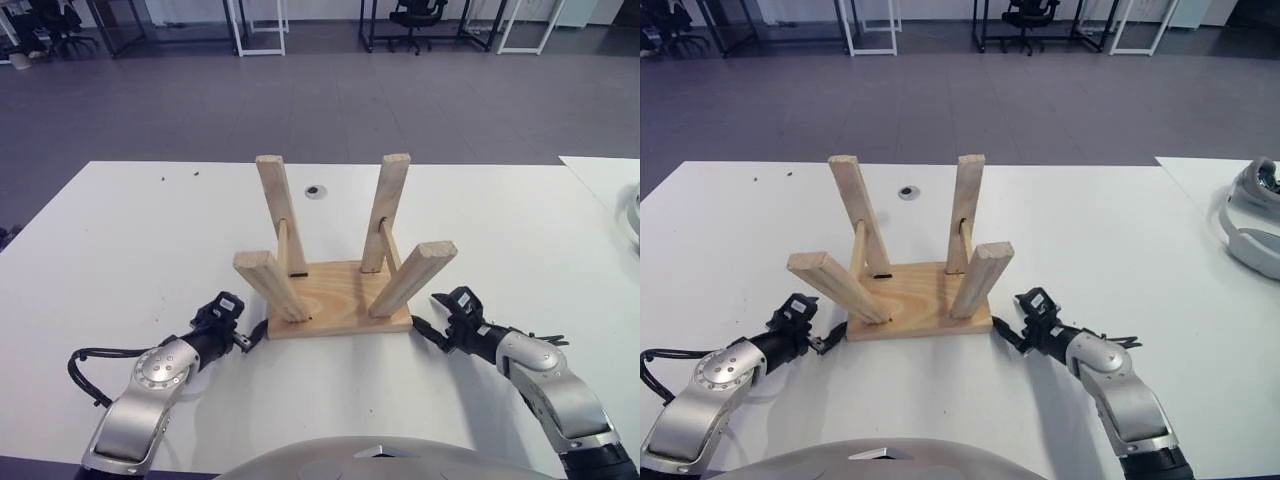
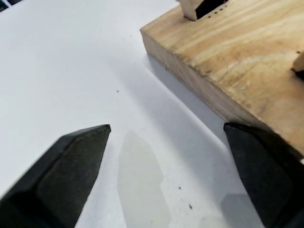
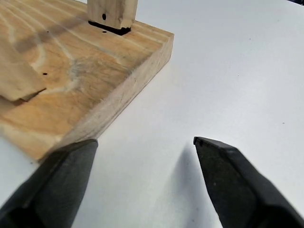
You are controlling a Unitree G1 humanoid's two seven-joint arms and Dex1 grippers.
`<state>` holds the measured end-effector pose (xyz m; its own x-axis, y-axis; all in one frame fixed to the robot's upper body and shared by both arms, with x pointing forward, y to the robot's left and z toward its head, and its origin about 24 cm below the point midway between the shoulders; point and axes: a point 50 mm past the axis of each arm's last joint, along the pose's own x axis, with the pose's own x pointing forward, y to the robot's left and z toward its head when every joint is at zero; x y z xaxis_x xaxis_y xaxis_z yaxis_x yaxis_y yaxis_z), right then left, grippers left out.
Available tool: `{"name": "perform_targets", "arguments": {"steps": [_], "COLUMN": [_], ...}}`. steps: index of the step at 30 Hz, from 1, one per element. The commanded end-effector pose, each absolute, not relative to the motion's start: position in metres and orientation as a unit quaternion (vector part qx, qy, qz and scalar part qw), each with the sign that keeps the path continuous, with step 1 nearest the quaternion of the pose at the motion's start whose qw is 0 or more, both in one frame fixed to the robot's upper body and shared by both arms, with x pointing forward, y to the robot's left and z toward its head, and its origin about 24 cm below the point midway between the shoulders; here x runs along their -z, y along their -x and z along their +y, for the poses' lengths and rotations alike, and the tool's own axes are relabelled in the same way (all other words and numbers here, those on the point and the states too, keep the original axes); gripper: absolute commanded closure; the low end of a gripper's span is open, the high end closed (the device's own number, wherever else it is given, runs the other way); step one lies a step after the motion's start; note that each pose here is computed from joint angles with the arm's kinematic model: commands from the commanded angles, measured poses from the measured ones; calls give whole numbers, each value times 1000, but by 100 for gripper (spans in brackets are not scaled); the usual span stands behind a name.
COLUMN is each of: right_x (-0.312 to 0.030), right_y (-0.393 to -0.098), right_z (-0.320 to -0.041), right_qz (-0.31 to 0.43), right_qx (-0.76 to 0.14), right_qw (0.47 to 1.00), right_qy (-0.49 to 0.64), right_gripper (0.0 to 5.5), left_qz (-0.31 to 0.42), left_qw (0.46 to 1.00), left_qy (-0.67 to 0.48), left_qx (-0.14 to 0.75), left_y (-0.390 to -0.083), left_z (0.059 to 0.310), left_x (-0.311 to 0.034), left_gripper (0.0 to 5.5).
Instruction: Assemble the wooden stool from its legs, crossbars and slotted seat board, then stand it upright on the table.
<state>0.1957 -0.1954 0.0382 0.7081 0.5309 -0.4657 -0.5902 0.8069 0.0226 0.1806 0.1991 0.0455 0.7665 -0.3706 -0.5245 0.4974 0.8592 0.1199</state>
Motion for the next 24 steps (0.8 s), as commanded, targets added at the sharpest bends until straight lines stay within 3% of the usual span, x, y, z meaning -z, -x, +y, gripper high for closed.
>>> {"name": "perform_targets", "arguments": {"steps": [1,4,6,14,19,24], "right_x": [-100,-132,-139,-125,-110,-102], "right_y": [-204,-206,-202,-188,-176,-185], "right_z": [-165,-182,-191,-211,-231,-224], "right_qz": [143,140,153,219,285,279], "right_qx": [-430,-448,-454,-448,-461,-532], "right_qw": [891,883,877,863,828,779], "right_qy": [14,15,33,77,142,178], "right_gripper": [168,168,168,168,168,168], "left_qz": [129,108,130,217,291,278], "left_qw": [927,925,916,893,854,805], "left_qy": [-40,-44,-60,-113,-202,-214], "left_qx": [349,361,375,378,380,478], "left_y": [-188,-188,-183,-171,-164,-172], "left_z": [167,185,192,222,256,241], "left_x": [-107,-136,-138,-122,-114,-115], "left_gripper": [108,108,108,108,108,108]}}
